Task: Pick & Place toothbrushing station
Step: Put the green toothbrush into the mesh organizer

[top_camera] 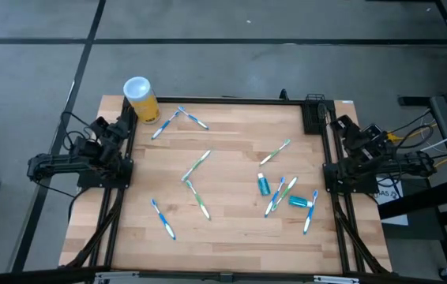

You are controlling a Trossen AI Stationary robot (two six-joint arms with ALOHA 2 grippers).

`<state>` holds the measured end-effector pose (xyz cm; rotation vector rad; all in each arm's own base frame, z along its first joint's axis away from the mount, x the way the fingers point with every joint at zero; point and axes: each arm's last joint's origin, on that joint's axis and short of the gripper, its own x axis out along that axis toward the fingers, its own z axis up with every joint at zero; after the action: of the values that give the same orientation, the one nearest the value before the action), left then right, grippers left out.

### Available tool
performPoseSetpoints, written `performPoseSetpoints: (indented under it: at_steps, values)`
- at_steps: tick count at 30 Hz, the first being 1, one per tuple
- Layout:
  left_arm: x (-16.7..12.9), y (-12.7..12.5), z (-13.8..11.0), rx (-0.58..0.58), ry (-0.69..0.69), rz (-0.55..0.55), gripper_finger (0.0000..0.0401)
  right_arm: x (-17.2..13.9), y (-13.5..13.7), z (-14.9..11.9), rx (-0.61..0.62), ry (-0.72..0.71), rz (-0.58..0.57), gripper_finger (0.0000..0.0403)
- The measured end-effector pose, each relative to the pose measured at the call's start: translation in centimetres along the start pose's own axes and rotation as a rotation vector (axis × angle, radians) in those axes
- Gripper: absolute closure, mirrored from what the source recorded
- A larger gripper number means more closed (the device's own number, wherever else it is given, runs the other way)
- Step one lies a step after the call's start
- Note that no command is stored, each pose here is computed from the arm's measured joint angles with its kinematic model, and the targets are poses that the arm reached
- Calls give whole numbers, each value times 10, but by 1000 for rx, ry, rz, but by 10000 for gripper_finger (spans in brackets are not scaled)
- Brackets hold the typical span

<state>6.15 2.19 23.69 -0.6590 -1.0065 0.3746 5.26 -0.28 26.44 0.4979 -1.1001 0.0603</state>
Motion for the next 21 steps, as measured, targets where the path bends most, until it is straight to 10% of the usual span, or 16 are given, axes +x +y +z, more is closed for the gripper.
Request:
performPoseSetpoints:
  at_steps: [21]
  values:
    - [0, -1, -2, -66, 46, -52, 230, 6, -4, -11, 13, 84, -69, 353]
